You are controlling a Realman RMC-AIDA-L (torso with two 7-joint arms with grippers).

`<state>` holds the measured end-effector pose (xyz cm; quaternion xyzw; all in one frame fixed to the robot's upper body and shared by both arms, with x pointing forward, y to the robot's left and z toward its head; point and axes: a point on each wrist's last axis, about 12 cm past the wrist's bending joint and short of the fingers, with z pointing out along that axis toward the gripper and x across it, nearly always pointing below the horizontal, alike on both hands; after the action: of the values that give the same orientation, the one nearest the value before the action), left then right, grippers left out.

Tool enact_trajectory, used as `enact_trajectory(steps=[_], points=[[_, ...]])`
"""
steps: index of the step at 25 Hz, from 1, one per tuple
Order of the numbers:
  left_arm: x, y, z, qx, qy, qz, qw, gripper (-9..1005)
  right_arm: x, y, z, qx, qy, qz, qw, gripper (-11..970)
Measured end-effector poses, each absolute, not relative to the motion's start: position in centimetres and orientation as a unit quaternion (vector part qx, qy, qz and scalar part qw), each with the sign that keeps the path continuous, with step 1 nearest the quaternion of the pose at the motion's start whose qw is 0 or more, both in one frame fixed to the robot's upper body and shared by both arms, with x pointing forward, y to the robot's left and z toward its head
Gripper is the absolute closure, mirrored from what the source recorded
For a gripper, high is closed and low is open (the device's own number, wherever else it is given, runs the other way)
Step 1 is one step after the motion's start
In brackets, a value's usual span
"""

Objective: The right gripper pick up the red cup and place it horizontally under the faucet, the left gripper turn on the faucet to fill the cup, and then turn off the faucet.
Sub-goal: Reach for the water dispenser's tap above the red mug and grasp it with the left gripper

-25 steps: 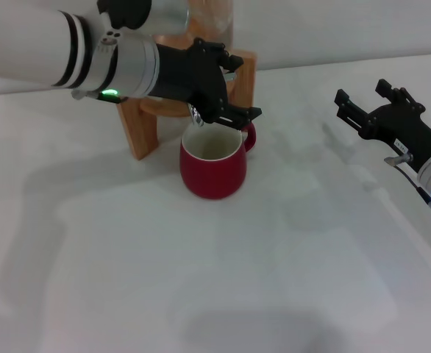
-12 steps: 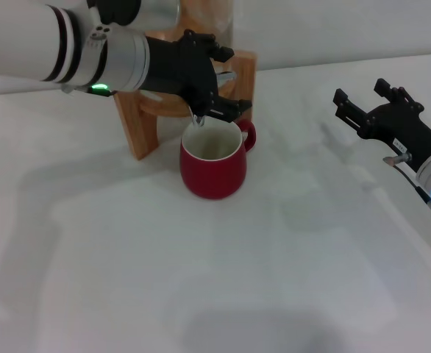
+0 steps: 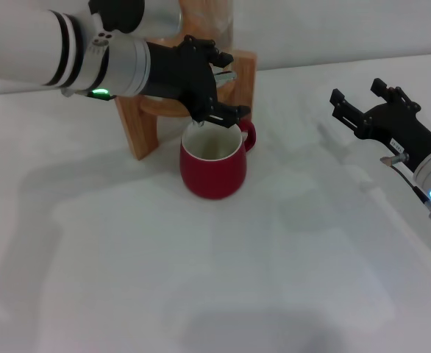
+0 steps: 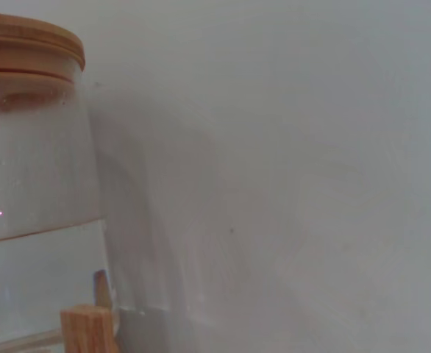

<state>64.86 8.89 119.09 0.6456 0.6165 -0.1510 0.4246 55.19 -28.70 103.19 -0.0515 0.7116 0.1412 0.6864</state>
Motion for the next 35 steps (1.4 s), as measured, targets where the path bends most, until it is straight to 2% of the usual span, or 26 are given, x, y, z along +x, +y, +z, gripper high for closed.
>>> enact_trajectory(steps=[35], points=[[64.40,8.65,118.56,0.665,0.604,-0.151,0.412,138,55.15,-28.53,103.14,-0.053,0.712,0.144,0.685,115]])
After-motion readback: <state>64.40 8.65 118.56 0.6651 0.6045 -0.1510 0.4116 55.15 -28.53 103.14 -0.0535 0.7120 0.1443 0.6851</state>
